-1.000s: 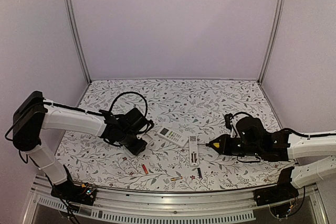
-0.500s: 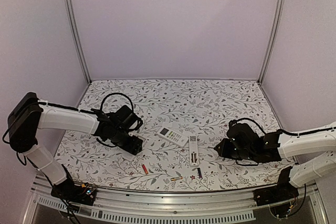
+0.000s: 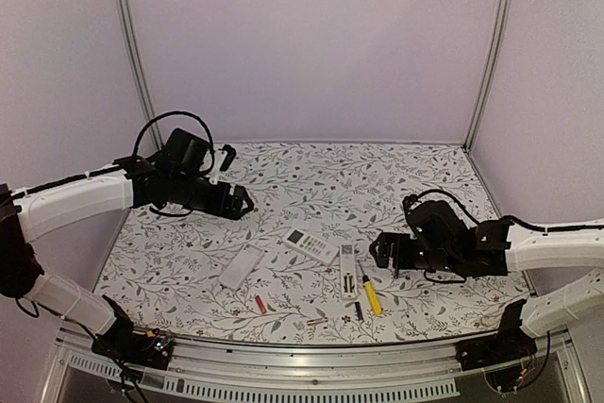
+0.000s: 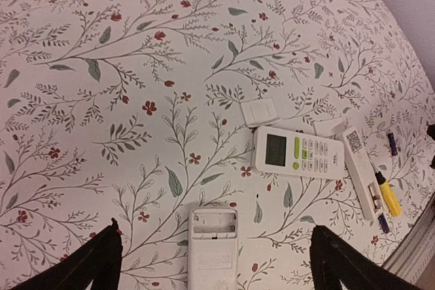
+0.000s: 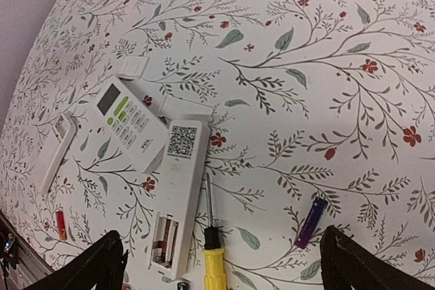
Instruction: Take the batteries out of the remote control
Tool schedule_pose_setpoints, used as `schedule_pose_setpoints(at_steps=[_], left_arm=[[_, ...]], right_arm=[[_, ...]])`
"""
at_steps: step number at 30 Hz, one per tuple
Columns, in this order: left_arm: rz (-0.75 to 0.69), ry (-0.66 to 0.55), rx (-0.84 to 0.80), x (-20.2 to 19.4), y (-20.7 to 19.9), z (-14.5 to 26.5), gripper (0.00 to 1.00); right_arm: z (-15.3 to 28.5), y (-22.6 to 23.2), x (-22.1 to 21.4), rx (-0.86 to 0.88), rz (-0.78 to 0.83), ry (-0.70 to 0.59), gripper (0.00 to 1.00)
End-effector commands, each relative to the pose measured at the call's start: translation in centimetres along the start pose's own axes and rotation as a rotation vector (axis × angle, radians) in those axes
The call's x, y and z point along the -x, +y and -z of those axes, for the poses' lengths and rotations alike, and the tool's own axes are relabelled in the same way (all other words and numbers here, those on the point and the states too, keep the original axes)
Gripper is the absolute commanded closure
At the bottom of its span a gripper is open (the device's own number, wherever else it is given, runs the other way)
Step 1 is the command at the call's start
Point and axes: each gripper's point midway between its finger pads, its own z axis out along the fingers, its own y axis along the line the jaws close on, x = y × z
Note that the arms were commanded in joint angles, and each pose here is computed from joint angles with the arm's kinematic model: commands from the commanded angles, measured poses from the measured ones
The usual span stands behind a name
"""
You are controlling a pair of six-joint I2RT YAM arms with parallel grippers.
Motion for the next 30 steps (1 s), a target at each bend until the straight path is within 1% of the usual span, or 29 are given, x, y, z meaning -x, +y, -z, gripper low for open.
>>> schedule_pose_setpoints(at_steps=[1, 3, 6, 7, 9, 12, 14, 17, 22, 30], left_arm=[[0.029, -0.127, -0.068, 4.3, 2.3, 3.5, 0.04], [0.036, -0.199, -0.098, 5.9, 3.1, 4.8, 0.04], [-0.001, -0.29, -0.139, 7.2, 3.3, 6.5, 0.04], [-0.018, -0.311, -0.148, 7.4, 3.3, 6.8, 0.03], [-0.041, -0.339, -0.167, 7.3, 3.2, 7.3, 0.03], [-0.053, -0.372, -0.188, 6.5, 3.3, 7.2, 0.03], [-0.05, -0.377, -0.187, 6.0, 3.4, 7.0, 0.02], [-0.045, -0.372, -0.134, 5.9, 4.3, 7.0, 0.02], [-0.038, -0.374, -0.101, 6.0, 4.9, 7.1, 0.02], [-0.027, -0.337, -0.095, 5.7, 5.4, 6.0, 0.02]], right_arm=[[-0.8, 3.9, 2.1, 0.093, 0.188, 0.039, 0.01], [-1.8, 5.8, 2.4, 0.136, 0.257, 0.068, 0.01], [-3.7, 8.4, 2.2, 0.198, 0.373, 0.126, 0.01], [-4.7, 9.1, 1.6, 0.212, 0.417, 0.159, 0.01], [-5.8, 10.9, 2.3, 0.234, 0.489, 0.168, 0.02], [-8.1, 11.3, 2.6, 0.188, 0.578, 0.193, 0.05], [-9.9, 11.2, 2.3, 0.154, 0.624, 0.224, 0.06], [-11.6, 11.4, 2.0, 0.139, 0.682, 0.254, 0.07], [-15.0, 9.9, 0.4, 0.066, 0.766, 0.317, 0.11], [-17.2, 9.1, -1.3, 0.052, 0.816, 0.365, 0.14]])
